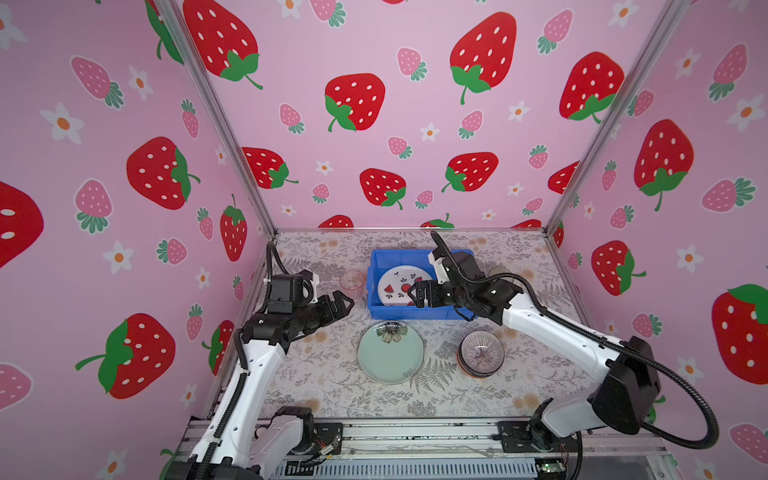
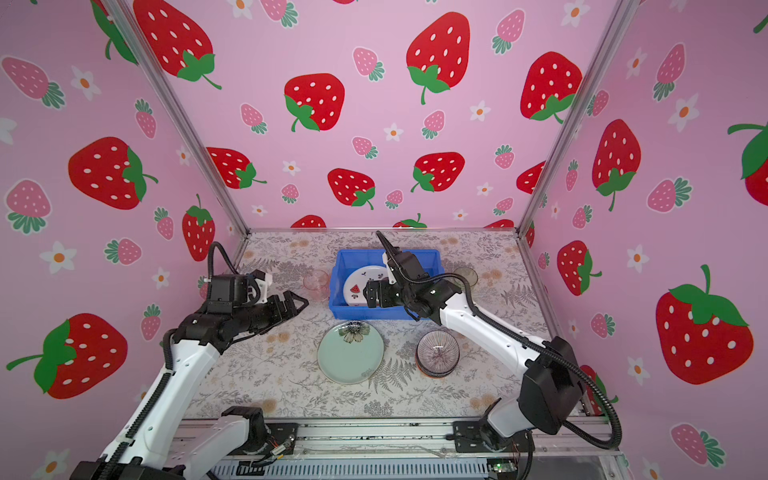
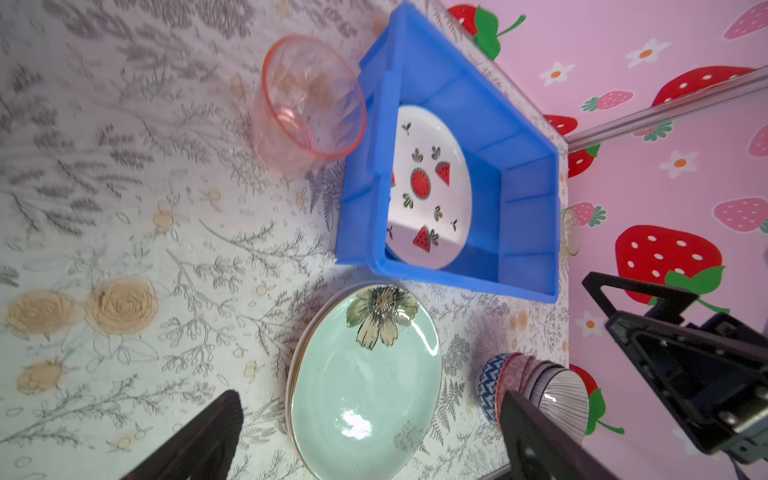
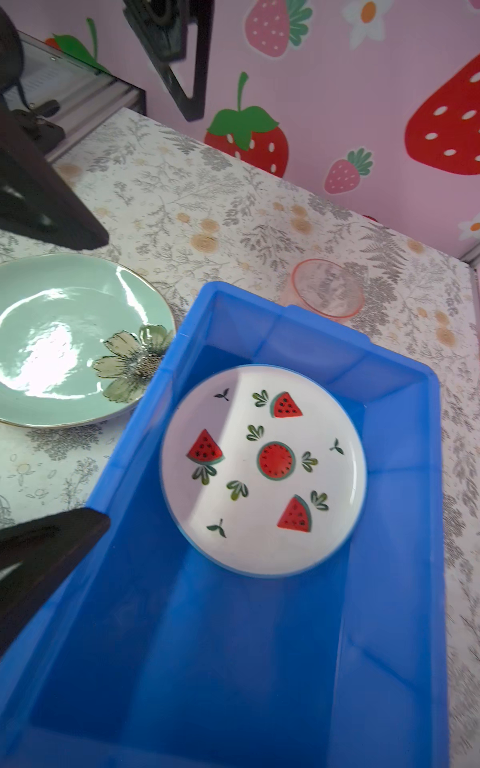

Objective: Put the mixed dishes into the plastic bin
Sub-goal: 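Move both grippers down to the pale green flower plate rims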

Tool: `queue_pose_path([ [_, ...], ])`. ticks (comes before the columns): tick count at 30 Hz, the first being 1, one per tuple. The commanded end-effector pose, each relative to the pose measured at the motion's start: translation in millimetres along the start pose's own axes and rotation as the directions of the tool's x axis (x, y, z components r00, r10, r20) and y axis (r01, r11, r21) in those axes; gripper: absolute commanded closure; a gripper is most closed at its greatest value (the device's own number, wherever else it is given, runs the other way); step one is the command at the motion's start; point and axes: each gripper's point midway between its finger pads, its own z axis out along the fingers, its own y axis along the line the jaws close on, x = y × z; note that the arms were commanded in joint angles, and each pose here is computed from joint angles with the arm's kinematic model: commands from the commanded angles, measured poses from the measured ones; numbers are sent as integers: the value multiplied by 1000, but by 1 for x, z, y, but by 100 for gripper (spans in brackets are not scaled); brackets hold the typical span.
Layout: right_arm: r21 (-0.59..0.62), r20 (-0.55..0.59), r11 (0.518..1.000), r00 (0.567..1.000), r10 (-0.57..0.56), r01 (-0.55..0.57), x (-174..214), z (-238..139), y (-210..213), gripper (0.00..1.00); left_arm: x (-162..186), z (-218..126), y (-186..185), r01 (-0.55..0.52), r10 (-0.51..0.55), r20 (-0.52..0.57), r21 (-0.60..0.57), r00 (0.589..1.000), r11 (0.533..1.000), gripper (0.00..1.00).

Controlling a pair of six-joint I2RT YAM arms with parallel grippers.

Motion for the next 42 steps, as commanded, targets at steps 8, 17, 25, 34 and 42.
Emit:
queue_pose_path([
  [8,-86,-154,995,987,45,-59,79,12,12,3,75,40,10,90,-91,-171,-11,981,996,0],
  [17,-68,-240,995,969,56,-74,116,34,9,4,90,60,9,84,-74,-207,43,976,996,0],
  [25,-39,-295,996,953,64,-79,132,57,1,4,102,67,21,106,-97,-222,28,970,994,0],
  [34,-38,-328,996,942,65,-82,142,67,0,4,110,74,32,122,-117,-228,9,967,993,0],
  [42,-64,-343,994,937,60,-87,148,73,9,4,111,77,34,144,-138,-217,13,966,990,0],
])
